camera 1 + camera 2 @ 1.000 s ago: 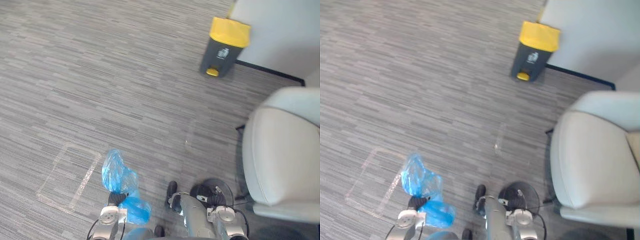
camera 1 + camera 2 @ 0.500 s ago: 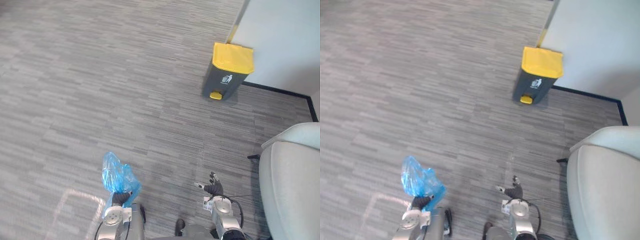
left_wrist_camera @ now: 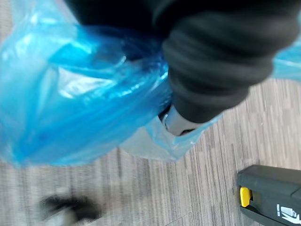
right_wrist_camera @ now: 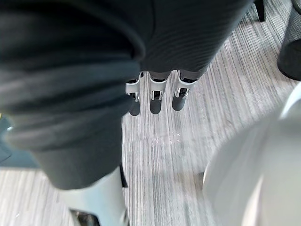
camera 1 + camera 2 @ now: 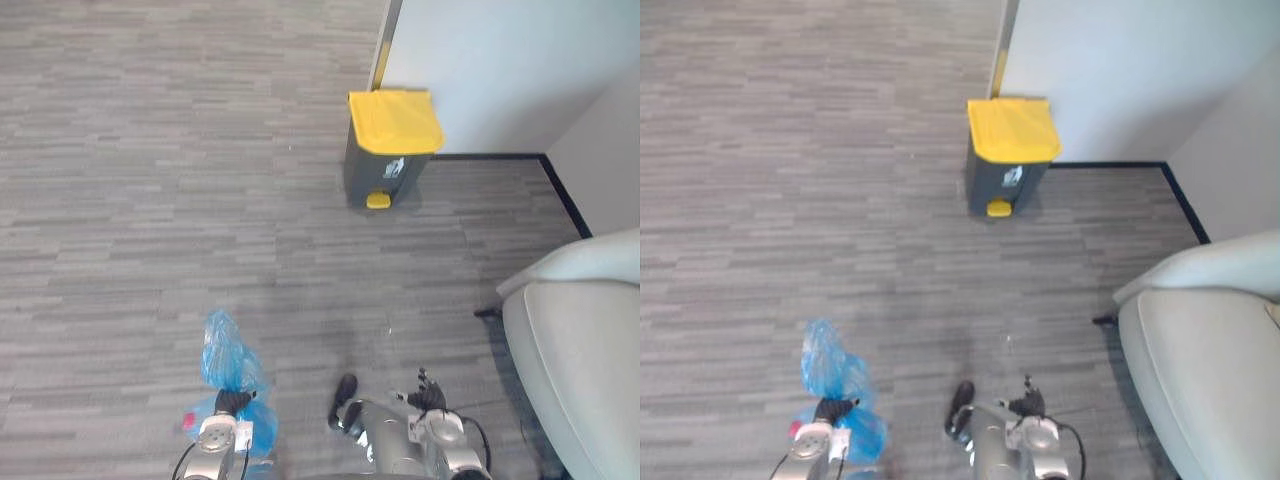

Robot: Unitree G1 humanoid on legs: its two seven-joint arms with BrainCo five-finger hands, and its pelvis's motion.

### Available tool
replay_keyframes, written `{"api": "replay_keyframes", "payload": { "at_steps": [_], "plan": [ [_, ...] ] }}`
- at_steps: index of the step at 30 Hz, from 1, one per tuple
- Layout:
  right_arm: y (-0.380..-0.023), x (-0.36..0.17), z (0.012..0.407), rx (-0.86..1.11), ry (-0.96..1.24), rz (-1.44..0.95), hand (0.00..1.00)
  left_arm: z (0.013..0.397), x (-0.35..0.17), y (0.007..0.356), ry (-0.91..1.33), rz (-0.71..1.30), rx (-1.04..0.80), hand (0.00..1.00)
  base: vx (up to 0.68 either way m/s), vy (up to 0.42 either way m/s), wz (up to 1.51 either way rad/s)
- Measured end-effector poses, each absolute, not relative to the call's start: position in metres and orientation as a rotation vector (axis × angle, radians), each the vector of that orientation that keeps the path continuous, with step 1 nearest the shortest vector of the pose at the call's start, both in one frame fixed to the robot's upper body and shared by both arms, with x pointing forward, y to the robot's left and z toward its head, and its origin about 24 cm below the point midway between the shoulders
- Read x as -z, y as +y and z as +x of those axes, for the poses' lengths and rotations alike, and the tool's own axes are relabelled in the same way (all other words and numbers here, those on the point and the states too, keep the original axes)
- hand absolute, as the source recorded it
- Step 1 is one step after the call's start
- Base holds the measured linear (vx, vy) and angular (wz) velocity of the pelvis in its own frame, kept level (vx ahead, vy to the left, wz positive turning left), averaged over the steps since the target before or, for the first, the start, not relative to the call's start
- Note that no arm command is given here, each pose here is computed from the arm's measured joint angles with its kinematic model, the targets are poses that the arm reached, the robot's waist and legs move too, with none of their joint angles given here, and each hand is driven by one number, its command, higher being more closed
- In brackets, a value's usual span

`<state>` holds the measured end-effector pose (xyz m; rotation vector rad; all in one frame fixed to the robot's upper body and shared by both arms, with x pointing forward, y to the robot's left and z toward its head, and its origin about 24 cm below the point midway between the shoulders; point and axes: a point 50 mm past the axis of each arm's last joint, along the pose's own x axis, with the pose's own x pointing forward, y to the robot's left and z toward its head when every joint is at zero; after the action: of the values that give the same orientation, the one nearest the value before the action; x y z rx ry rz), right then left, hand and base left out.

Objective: Gather rubbish on tea table into small bin, then transfer packed bag to large trash can.

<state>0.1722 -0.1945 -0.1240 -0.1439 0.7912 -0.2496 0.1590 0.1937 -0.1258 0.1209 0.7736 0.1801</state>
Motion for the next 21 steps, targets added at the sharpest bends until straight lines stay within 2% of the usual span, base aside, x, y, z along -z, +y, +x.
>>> {"api": "replay_keyframes", "payload": {
  "at_steps": [8, 12, 15, 18, 21],
  "plan": [
    [-0.181, 0.12, 0.174, 0.253, 0.757, -0.085, 0.0, 0.163, 0.122, 0.18, 0.732, 0.032, -0.206, 1.0, 0.45, -0.045, -0.39],
    [-0.18, 0.118, 0.179, 0.275, 0.745, -0.061, 0.0, 0.162, 0.122, 0.176, 0.735, 0.002, -0.22, 1.0, 0.36, 0.18, -0.53],
    [-0.191, 0.127, 0.165, 0.291, 0.809, -0.092, 0.0, 0.154, 0.128, 0.173, 0.771, -0.007, -0.218, 1.0, 0.34, 0.324, -0.65],
    [-0.174, 0.136, 0.153, 0.262, 0.866, -0.061, 0.0, 0.147, 0.132, 0.183, 0.808, 0.046, -0.209, 1.0, 0.68, 0.524, -1.29],
    [-0.173, 0.138, 0.15, 0.259, 0.882, -0.058, 0.0, 0.148, 0.131, 0.186, 0.804, 0.071, -0.198, 1.0, 0.3, 0.096, 0.04]
  ]
}}
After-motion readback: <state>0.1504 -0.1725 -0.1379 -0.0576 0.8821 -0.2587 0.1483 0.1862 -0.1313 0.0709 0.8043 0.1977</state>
